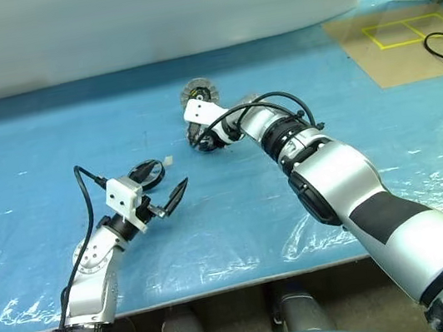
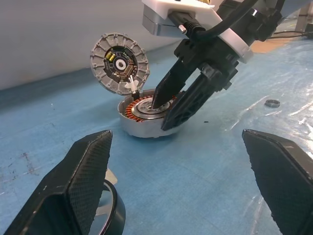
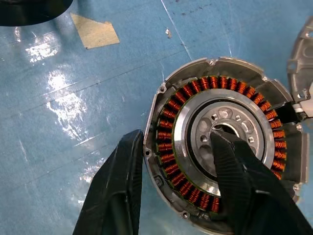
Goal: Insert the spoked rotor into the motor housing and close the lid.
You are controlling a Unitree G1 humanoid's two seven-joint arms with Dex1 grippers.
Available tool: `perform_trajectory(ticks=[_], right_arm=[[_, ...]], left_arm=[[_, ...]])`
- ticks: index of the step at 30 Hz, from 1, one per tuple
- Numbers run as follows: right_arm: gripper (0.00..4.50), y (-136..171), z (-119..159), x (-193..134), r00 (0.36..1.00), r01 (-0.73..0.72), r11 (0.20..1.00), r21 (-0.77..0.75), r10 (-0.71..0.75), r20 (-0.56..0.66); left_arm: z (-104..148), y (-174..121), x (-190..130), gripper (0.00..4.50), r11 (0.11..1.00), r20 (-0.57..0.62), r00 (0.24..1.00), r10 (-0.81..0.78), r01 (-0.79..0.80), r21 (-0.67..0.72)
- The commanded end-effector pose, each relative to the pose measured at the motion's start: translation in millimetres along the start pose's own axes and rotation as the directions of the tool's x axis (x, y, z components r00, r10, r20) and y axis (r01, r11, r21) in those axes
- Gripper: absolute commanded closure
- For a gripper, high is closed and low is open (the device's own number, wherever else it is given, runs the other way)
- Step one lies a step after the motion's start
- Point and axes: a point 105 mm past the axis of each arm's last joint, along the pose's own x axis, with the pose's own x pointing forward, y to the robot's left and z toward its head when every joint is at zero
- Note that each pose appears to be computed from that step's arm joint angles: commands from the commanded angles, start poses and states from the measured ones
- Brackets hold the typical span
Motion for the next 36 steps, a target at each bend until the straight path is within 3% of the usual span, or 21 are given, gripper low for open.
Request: perform_trajectory(ticks=[1, 14, 23, 36], right_arm=[[2.77, 3.7, -13.6, 3.5, 0.999, -0.013, 1.0, -0.004, 0.013, -0.044], [2.77, 12.1, -12.6, 0.1, 0.991, -0.116, 0.993, -0.032, 0.113, -0.066], [2.77, 14.8, -2.5, -8.5, 0.979, -0.202, 0.979, 0.002, 0.202, -0.01], [2.77, 41.9, -22.6, -12.0, 0.903, -0.429, 0.902, -0.041, 0.428, -0.017]], left_arm=[[11.7, -0.3, 2.6, 0.0, 1.0, 0.037, 0.999, -0.004, 0.002, 0.03], [11.0, -0.5, 4.5, 0.0, 1.0, 0.033, 0.999, -0.011, 0.01, 0.03], [11.6, 0.2, 10.4, 0.0, 0.999, 0.04, 0.999, -0.029, 0.028, 0.025], [11.3, -3.5, 17.2, 0.0, 0.998, 0.049, 0.997, -0.066, 0.065, 0.018]])
